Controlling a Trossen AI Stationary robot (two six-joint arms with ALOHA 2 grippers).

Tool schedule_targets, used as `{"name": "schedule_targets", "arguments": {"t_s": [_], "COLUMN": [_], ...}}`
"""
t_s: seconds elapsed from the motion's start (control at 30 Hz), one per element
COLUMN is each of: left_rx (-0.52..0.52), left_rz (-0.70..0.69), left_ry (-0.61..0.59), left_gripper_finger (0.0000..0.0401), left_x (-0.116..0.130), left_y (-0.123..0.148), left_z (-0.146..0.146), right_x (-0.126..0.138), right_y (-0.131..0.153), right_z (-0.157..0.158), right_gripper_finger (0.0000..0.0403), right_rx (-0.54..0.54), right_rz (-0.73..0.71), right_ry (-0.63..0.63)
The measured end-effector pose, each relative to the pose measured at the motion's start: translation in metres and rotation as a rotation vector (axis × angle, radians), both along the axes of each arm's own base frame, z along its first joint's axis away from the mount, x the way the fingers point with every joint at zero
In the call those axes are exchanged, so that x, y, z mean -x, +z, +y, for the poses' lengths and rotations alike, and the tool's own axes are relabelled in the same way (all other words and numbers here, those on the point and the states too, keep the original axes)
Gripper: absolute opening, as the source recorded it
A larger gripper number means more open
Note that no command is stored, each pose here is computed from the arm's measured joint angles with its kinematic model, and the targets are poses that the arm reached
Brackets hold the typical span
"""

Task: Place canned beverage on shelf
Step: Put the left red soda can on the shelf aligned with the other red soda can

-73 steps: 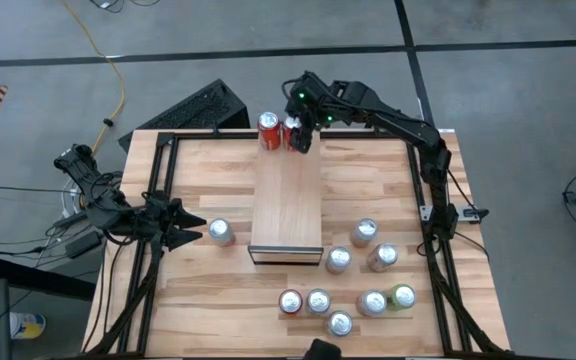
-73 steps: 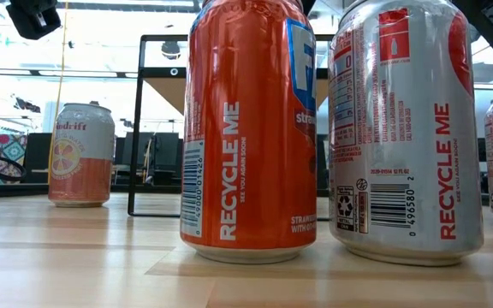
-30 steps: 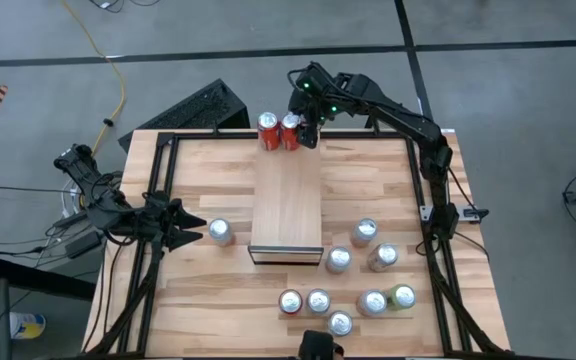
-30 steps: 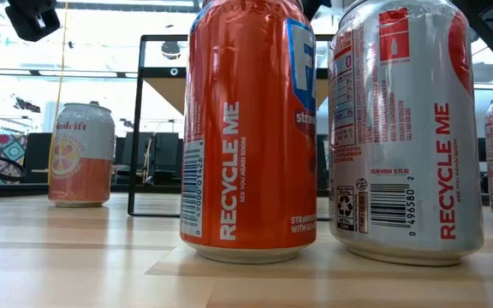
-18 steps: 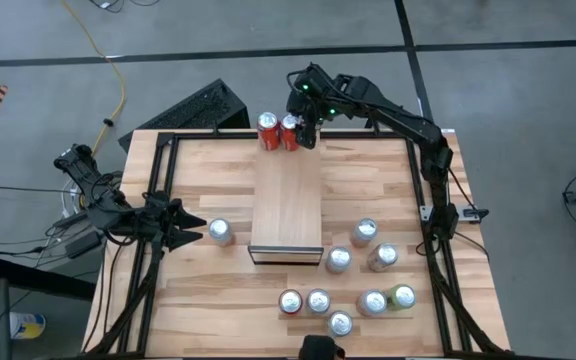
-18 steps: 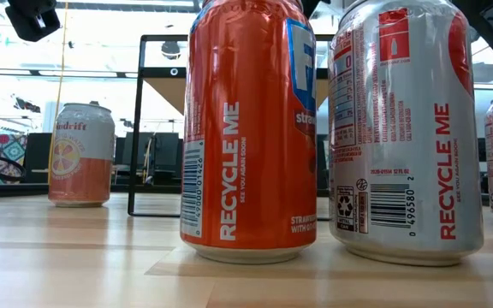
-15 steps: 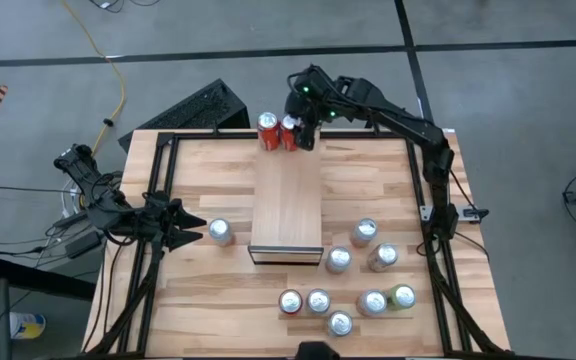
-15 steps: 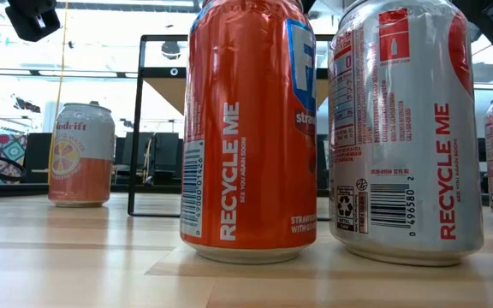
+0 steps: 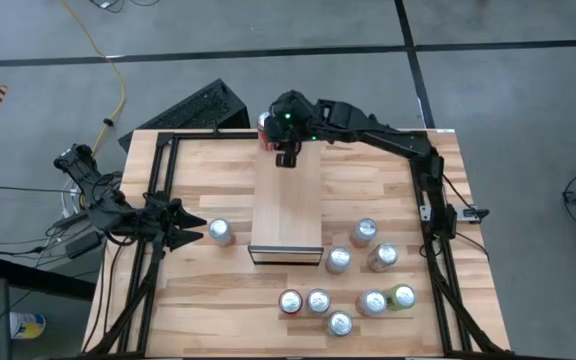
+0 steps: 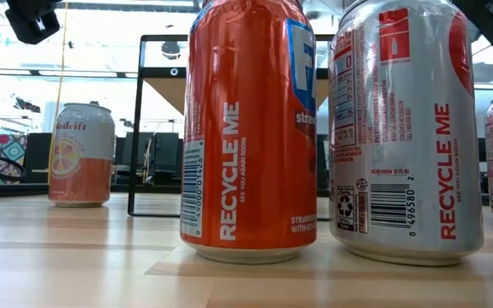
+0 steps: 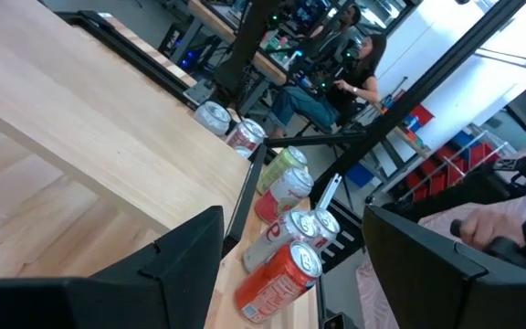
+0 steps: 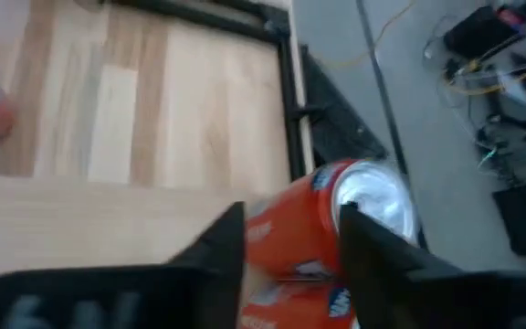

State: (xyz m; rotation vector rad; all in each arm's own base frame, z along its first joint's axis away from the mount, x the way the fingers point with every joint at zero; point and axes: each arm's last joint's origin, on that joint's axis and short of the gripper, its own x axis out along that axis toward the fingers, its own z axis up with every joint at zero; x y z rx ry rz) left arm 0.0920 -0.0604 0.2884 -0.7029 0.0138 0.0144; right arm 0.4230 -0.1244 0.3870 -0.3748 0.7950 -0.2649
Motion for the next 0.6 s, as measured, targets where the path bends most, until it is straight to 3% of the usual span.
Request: {"name": "schedule_targets", "arguments": {"t_s": [0.13, 0.2, 0.6], "left_rx": [-0.004, -0.004, -0.021], "left_rz": [0.004, 0.004, 0.021], "left_ry": [0.006, 0.010, 0.019], "left_gripper_finger": [0.0251, 0.0251, 0.0251], "left_x": [0.000, 0.000, 0.000], "left_y": [0.000, -0.001, -0.003], "left_z": [0.000, 0.000, 0.001], "right_x": [-0.005, -0.006, -0.005], "right_y": [-0.009, -0.013, -0.012], "right_z": [-0.007, -0.010, -0.025], "right_gripper_finger": [0.0041, 0.0011, 0.0002], "right_rx": [-0.030, -0.039, -0.038], "right_rz": [0.007, 0.013, -0.026], "right_ry": [-0.017, -0.029, -0.069]}}
